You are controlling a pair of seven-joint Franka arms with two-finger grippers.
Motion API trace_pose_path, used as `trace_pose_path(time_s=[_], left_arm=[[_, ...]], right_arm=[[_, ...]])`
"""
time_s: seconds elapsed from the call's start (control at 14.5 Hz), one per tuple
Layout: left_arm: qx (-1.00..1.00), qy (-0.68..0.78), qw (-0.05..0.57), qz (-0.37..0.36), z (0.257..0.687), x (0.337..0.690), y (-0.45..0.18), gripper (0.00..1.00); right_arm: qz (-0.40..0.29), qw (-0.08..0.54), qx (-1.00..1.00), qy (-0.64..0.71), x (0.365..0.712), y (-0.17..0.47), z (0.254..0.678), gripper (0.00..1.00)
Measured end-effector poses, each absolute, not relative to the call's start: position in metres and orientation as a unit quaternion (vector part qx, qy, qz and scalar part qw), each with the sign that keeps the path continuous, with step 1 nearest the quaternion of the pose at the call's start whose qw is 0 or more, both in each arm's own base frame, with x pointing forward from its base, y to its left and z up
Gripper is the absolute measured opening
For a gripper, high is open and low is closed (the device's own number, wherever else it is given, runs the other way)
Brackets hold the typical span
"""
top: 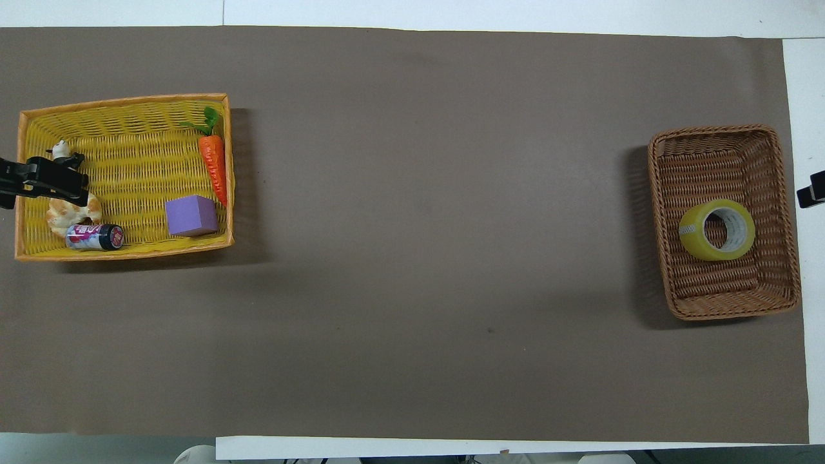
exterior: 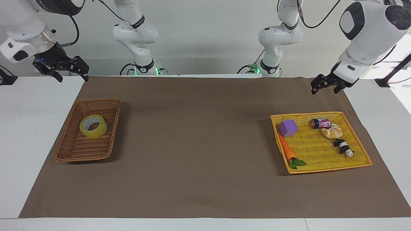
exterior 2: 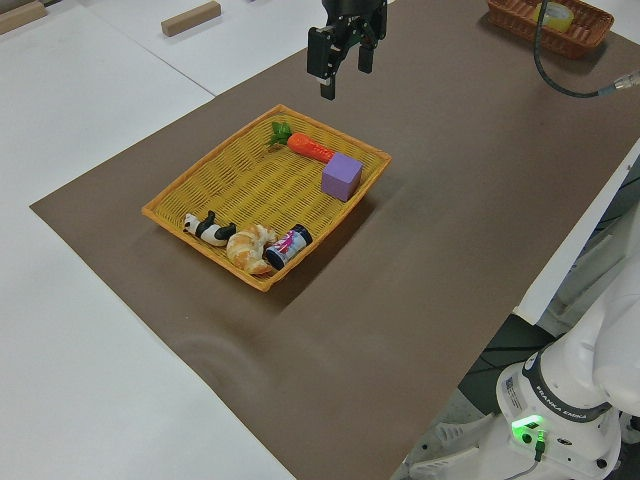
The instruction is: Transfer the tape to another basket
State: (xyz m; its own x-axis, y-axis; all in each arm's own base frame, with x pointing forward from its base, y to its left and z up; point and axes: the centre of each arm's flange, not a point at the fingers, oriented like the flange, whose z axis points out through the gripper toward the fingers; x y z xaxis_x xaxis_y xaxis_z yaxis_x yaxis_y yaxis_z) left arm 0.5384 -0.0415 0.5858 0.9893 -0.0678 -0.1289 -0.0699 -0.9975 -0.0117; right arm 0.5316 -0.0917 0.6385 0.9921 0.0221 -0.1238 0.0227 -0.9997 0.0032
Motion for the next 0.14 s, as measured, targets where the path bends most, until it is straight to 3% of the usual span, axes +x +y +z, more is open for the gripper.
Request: trace_pose_path(time_s=[0.14], left_arm=[[-0.997,0.035,0.008,0.064,0.5858,0.5384,-0.0415,1.00]], right_arm=[[-0.063,0.004,0.998,0.010,0.5312,-0.0903,0.6398,1.00]])
